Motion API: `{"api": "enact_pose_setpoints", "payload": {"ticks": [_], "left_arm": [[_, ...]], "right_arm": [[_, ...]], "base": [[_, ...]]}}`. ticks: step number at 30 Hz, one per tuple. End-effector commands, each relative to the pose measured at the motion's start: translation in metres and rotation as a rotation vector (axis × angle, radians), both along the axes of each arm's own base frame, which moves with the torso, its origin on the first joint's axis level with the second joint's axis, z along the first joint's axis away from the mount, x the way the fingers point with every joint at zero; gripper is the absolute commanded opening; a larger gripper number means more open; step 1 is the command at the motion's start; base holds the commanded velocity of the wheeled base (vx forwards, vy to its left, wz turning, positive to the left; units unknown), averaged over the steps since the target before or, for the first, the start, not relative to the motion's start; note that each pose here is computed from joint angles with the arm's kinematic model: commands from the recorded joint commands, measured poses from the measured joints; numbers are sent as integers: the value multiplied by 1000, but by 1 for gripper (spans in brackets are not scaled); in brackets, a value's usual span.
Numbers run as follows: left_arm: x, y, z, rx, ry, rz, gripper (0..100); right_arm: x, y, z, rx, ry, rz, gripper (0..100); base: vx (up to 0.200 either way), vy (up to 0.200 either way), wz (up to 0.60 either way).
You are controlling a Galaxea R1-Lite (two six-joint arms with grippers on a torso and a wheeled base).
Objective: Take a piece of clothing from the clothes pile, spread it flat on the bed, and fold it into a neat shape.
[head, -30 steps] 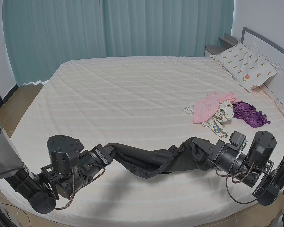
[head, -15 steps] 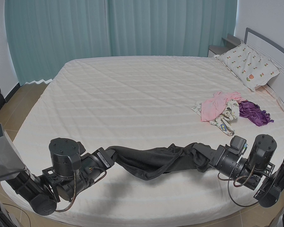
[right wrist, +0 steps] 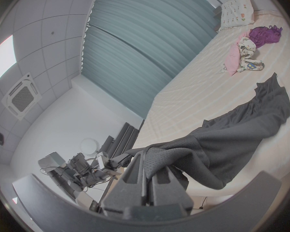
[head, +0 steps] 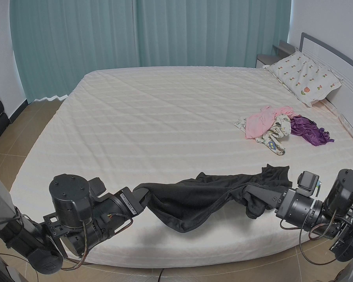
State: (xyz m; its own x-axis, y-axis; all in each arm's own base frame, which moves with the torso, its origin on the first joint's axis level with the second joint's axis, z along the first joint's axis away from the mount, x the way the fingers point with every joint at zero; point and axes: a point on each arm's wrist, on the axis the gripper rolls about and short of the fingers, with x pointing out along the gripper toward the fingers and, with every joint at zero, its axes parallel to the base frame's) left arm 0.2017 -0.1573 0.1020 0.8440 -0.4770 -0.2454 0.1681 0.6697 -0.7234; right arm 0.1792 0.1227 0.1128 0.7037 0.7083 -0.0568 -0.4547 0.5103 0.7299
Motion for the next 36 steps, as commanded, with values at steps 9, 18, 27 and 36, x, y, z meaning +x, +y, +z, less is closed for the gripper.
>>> {"api": "enact_pose_setpoints", "payload": {"ticks": [9,18,27,36], "left_arm": [[-35,17,71,-82,-238,-56,0],[-20,29,116,-83,-281,39,0],[14,32,140,-54,-262,129,0],[62,33,132,-24,-232,203,0]], "right_arm": [[-38,-34,87,186,-324,3,0],[-6,-57,193,221,-418,-184,0],[95,-62,227,198,-292,-324,0],[195,-55,186,143,-175,-402,0]], "base": [[-111,0,0],[0,0,0],[0,0,0],[0,0,0]]}}
